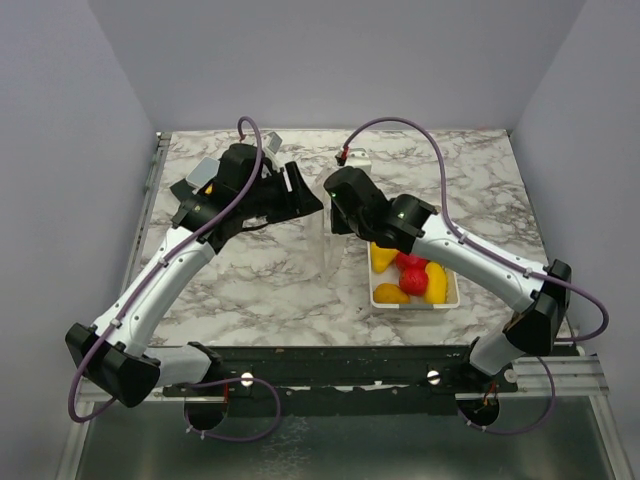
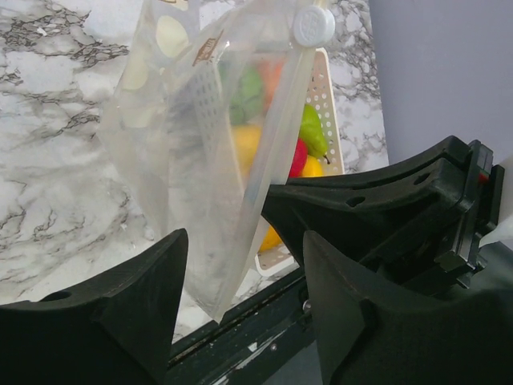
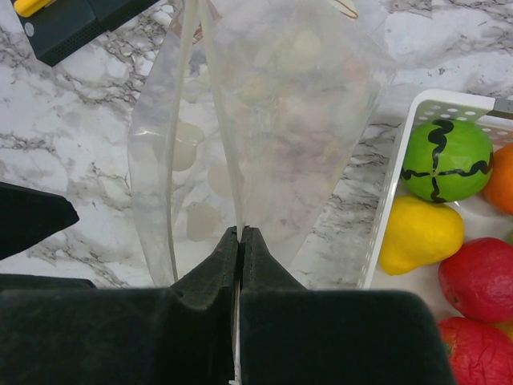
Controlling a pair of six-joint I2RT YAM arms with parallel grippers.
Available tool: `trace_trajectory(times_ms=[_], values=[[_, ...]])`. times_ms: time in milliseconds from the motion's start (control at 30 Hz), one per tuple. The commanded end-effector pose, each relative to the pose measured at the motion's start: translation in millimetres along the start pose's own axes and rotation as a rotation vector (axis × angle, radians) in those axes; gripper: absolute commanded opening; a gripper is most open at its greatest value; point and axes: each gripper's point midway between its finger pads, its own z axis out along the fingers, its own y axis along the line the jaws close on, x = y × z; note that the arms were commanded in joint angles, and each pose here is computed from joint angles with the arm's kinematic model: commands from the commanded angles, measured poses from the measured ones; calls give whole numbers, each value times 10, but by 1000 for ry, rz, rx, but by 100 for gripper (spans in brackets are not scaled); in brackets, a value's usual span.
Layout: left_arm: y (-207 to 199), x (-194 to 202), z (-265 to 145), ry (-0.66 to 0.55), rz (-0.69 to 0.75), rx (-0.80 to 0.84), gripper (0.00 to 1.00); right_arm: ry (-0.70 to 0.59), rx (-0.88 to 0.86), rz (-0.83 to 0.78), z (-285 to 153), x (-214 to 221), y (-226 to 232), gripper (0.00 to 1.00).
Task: Place the food in the zip-top bag and seal the zipper
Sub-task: Open the zipper of the food storage bag at the center of the board.
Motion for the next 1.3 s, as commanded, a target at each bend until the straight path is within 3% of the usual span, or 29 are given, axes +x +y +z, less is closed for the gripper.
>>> trace_trajectory(times_ms=[0, 833, 1267], values=[[-16, 9, 9, -3, 20, -34, 63, -10, 23, -24, -1, -45, 31, 1], [240, 115, 303, -67, 133, -297, 59, 1, 14, -27, 43, -8, 115, 1], [408, 52, 182, -115, 215, -442, 33, -4, 37, -21, 58, 22, 58, 1]])
